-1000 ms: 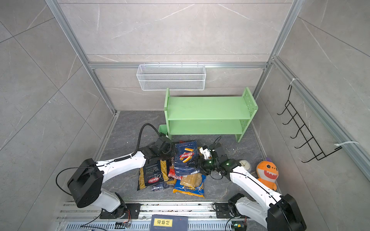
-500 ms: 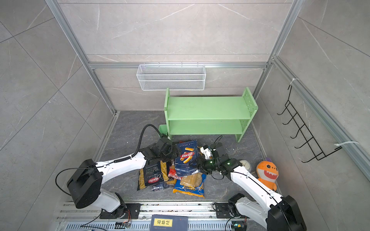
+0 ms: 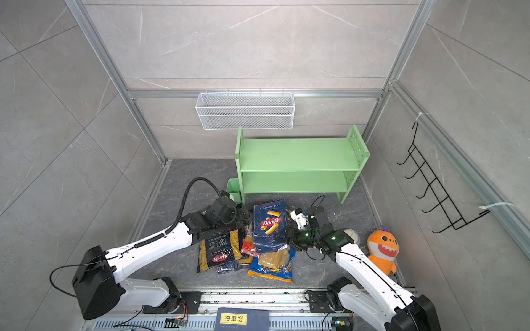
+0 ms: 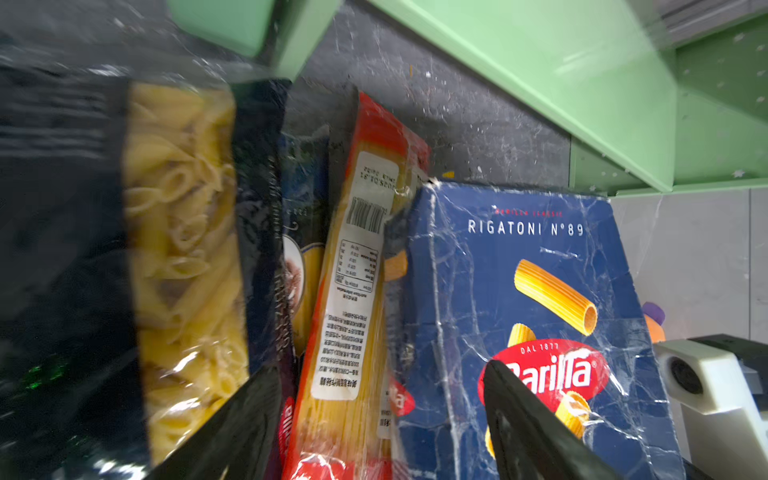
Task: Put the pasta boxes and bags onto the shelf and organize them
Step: 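Lift the Barilla box upright with the right gripper while the left gripper draws back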
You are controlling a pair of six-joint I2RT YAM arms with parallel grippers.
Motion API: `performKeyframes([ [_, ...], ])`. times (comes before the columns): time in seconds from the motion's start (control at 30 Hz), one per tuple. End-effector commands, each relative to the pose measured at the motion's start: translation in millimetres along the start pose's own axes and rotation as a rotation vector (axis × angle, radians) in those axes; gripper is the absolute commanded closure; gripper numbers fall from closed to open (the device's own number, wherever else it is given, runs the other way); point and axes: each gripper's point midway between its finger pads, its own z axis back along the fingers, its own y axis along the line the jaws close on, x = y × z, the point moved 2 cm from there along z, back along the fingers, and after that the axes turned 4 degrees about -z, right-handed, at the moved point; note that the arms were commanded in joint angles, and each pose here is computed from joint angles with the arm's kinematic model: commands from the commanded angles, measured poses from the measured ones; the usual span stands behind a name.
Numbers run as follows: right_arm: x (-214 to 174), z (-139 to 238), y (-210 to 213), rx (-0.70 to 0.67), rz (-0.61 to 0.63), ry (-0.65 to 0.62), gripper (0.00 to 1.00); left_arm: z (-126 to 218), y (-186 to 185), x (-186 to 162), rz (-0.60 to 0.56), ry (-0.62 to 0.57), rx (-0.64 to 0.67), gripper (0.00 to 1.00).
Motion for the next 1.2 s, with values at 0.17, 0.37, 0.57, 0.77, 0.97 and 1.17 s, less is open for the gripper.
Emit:
performKeyframes([
  [0.17,7,29,50,0.168,0.214,-0.079,0.62,41,18,25,0.007,-0.107,0.042,0.21],
  [0.37,18,35,62,0.223,0.241,-0.120,0.62,65,30,32,0.017,-0.160,0.061,0.20],
  [0.57,40,34,66,0.280,0.246,-0.173,0.62,85,43,39,0.035,-0.195,0.072,0.19],
  [0.77,59,31,68,0.319,0.248,-0.207,0.62,103,57,47,0.043,-0.218,0.091,0.13],
  [0.97,81,26,69,0.351,0.252,-0.251,0.62,117,72,56,0.063,-0.239,0.098,0.12],
  [1.17,105,16,72,0.368,0.257,-0.276,0.62,123,81,66,0.072,-0.250,0.099,0.11],
])
